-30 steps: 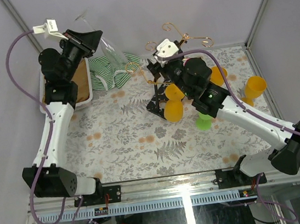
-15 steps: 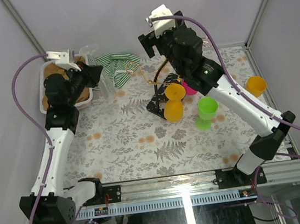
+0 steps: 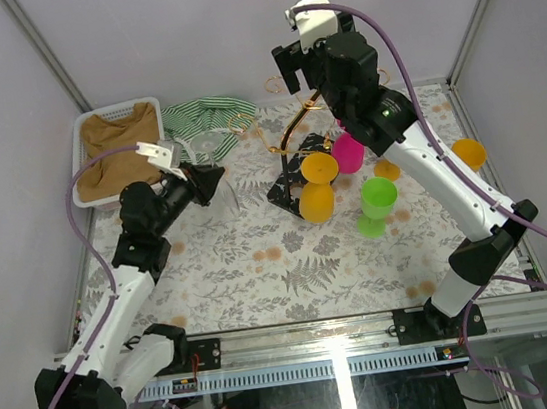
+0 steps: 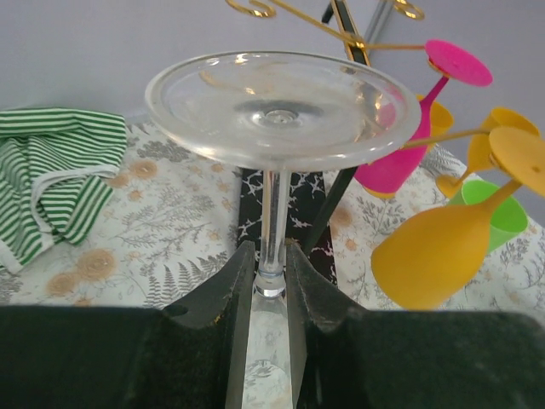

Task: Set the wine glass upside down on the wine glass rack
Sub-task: Turn the wine glass upside down at the wine rack.

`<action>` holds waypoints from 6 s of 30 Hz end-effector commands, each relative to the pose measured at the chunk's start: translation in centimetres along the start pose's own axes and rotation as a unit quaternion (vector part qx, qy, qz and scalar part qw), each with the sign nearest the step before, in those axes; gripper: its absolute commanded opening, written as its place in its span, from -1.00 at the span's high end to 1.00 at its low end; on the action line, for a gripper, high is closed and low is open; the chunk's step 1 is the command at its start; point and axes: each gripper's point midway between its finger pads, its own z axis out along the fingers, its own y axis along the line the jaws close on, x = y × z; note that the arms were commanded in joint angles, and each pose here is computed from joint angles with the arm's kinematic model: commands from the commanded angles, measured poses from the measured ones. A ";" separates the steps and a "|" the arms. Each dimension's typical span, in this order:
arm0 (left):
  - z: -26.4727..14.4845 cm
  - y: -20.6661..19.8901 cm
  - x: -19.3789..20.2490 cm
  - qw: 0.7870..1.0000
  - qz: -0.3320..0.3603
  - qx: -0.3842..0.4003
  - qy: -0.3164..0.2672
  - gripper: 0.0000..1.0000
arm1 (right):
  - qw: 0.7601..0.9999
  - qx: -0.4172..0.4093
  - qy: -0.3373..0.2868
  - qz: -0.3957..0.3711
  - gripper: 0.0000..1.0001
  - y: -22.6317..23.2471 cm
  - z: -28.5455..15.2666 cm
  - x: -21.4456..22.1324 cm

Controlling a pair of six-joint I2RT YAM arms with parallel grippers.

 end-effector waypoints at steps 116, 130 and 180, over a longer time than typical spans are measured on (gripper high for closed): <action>11.3 0.9 3.0 0.992 0.090 0.033 -0.080 0.53 | 0.999 0.030 0.017 0.011 -0.98 -3.5 2.0 2.0; 10.4 0.5 2.8 0.991 0.106 0.038 -0.072 0.50 | 0.999 0.028 0.019 0.010 -0.98 -3.4 2.0 2.1; 4.2 -4.6 -10.2 0.990 0.098 0.046 -0.089 0.26 | 0.973 0.152 0.152 0.086 -0.98 -16.8 1.8 7.9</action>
